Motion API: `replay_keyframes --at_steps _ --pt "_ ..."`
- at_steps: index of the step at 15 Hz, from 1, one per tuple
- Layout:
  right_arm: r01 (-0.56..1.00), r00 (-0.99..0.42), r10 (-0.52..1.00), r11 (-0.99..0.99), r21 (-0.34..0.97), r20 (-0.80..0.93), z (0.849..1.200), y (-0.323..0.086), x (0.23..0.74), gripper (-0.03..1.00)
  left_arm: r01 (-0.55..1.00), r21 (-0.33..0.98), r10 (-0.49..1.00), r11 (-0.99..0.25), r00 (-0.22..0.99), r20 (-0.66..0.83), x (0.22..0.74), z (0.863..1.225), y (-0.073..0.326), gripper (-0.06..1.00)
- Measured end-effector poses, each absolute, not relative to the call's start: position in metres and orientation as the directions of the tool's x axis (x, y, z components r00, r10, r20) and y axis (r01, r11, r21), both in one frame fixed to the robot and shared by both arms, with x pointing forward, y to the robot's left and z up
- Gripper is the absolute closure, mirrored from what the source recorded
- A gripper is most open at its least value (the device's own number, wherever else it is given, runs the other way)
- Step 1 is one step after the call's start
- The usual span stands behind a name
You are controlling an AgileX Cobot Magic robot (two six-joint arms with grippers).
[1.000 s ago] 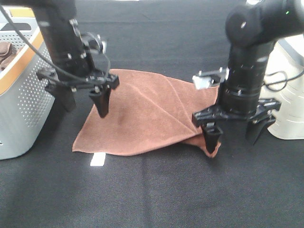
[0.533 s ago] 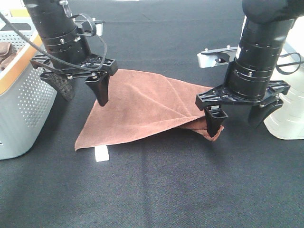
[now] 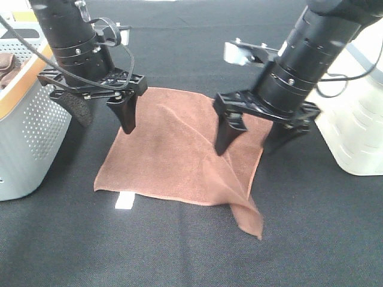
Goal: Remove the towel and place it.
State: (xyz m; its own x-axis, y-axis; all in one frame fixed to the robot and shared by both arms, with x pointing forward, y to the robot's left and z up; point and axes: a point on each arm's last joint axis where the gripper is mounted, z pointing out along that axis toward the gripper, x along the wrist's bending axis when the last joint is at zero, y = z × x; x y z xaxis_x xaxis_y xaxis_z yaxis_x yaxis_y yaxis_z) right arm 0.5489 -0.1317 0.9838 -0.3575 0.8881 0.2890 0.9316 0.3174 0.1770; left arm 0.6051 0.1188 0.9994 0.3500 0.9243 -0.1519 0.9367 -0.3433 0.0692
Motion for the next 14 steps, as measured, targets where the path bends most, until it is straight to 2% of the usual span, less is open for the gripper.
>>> replay_keyframes --at_steps 2,5,8,10,11,14 --pt "0.913 -0.406 0.868 0.370 0.173 0.285 0.984 -0.132 0.547 0.14 0.936 0.069 0.924 -0.344 0.351 -0.152 0.605 0.999 0.119 0.20" --pt "0.914 -0.404 0.865 0.395 0.093 0.297 0.985 -0.134 0.539 0.14 0.935 0.070 0.923 -0.348 0.355 -0.152 0.605 0.999 0.119 0.20" --pt "0.900 -0.435 0.848 0.422 0.110 0.304 1.019 -0.141 0.521 0.14 0.927 0.115 0.912 -0.357 0.372 -0.173 0.600 1.018 0.119 0.20" --pt "0.878 -0.477 0.834 0.442 0.181 0.277 1.055 -0.151 0.503 0.14 0.910 0.218 0.905 -0.352 0.390 -0.170 0.587 1.059 0.126 0.20" --pt "0.858 -0.505 0.830 0.453 0.243 0.238 1.081 -0.161 0.488 0.14 0.882 0.317 0.901 -0.349 0.409 -0.143 0.571 1.097 0.136 0.20" --pt "0.817 -0.497 0.863 0.431 0.383 0.090 1.123 -0.193 0.447 0.15 0.774 0.548 0.910 -0.316 0.410 -0.055 0.516 1.185 0.170 0.20"
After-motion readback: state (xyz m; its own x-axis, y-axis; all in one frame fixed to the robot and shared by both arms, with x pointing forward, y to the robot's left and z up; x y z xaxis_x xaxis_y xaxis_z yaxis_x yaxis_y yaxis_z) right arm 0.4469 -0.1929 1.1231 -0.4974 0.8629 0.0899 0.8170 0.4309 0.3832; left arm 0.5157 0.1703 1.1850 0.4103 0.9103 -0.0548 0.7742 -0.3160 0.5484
